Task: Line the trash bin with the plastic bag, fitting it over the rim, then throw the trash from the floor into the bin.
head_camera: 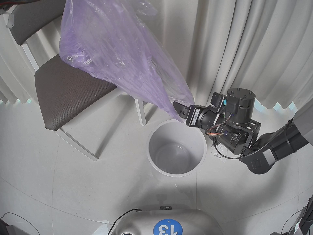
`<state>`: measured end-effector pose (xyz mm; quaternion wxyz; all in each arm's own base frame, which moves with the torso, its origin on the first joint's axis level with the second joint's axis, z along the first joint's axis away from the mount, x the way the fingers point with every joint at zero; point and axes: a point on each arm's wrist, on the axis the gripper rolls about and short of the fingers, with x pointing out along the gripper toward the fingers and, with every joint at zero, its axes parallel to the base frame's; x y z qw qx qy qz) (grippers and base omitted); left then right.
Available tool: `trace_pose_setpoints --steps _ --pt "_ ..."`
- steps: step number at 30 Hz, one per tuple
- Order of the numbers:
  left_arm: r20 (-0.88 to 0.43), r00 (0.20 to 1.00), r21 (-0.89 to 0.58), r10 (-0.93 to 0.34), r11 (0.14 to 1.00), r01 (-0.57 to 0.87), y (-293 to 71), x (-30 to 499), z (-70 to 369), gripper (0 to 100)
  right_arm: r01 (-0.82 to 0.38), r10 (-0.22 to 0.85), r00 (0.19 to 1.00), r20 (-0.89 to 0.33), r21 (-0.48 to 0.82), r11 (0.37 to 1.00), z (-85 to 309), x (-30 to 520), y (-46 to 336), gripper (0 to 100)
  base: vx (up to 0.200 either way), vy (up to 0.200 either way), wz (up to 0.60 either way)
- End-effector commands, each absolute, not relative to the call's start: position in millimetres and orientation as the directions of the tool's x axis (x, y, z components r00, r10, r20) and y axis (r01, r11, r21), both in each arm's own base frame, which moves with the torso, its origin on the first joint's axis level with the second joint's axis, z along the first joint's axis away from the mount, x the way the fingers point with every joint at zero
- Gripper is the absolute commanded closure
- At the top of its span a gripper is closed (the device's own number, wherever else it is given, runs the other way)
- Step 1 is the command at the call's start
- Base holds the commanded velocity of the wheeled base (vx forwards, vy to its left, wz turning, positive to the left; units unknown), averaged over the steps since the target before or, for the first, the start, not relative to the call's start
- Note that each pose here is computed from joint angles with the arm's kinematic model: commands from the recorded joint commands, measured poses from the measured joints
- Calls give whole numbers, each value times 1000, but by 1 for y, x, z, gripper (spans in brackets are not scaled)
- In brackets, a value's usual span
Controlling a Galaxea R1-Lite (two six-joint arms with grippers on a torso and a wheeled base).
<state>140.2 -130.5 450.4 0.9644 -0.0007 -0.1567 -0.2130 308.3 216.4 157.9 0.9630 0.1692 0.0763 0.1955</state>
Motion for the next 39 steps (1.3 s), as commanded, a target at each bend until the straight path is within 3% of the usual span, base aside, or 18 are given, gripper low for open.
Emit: trace_pose_setpoints --steps 1,14,22,27,39 --pt "300 860 58 -412 908 415 -131 140 450 100 -351 402 912 -79 356 866 159 307 216 100 0 0 0" --pt "230 881 72 -415 910 409 -129 141 432 100 -354 401 913 -70 349 868 176 280 196 100 0 0 0" --pt "13 924 99 -381 920 378 -101 142 361 100 -341 394 914 -97 340 876 196 236 162 100 0 0 0" --pt "-29 898 13 -438 898 439 -98 138 338 100 -325 381 917 -118 334 885 196 216 144 100 0 0 0" --pt "-167 864 -3 -476 876 482 -99 127 290 100 -312 375 913 -163 315 896 184 169 111 100 0 0 0"
